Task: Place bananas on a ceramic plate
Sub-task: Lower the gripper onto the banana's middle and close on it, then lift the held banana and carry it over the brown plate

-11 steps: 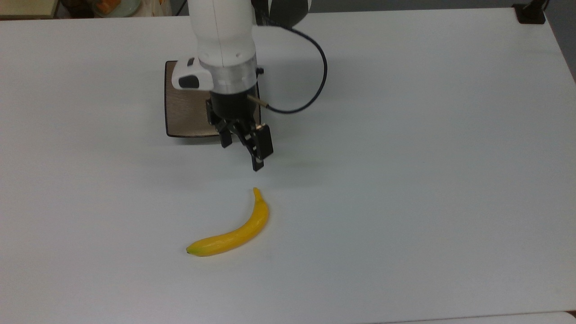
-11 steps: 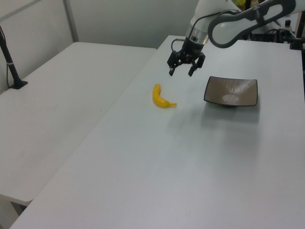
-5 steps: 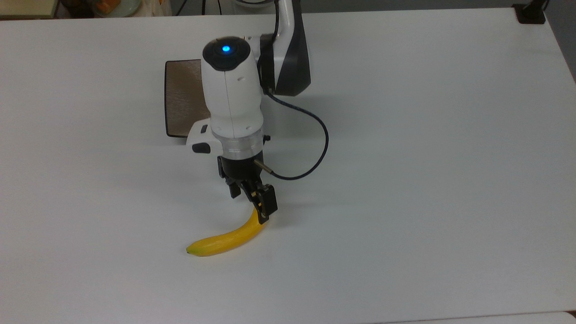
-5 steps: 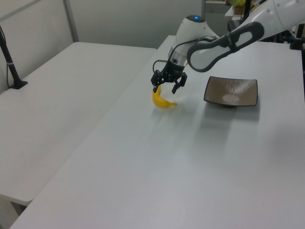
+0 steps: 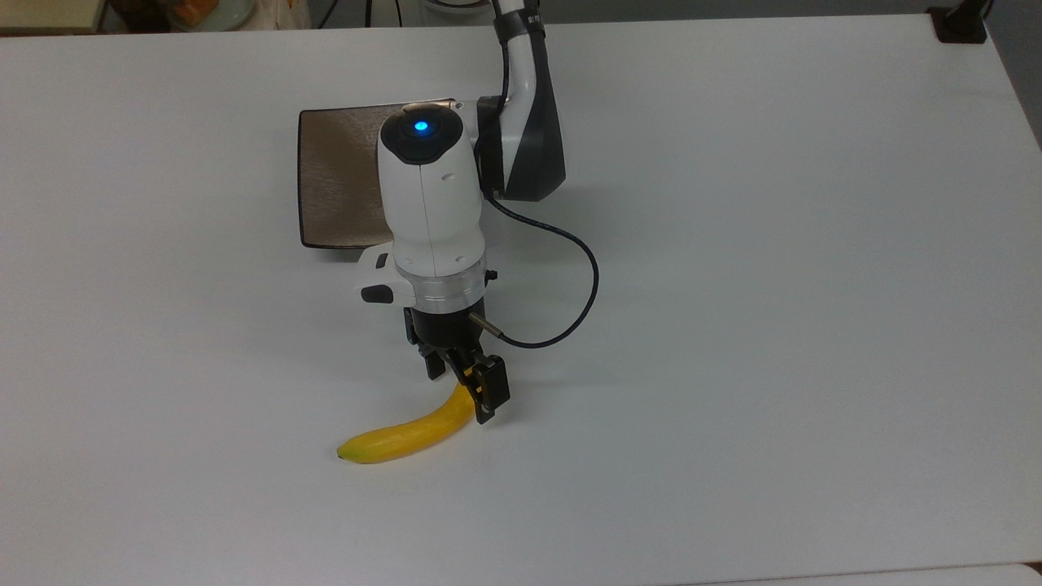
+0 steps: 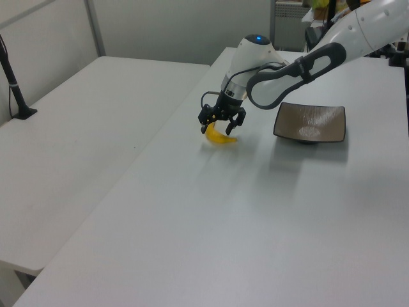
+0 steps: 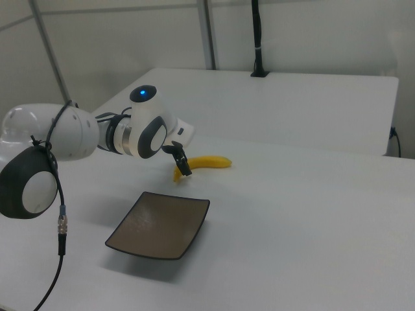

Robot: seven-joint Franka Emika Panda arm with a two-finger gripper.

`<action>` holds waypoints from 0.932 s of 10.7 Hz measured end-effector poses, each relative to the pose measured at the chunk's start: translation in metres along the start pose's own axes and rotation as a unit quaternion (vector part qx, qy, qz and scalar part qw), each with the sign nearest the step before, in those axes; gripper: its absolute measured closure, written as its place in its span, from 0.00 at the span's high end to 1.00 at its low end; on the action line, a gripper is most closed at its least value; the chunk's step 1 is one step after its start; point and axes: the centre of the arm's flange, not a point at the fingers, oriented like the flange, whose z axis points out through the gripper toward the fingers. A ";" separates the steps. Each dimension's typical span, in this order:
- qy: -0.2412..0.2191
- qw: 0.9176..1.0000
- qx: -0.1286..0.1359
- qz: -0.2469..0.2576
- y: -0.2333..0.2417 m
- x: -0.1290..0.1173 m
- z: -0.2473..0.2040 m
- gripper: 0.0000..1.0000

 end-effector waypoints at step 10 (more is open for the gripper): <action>0.014 1.000 0.005 -0.011 -0.006 0.007 -0.012 0.32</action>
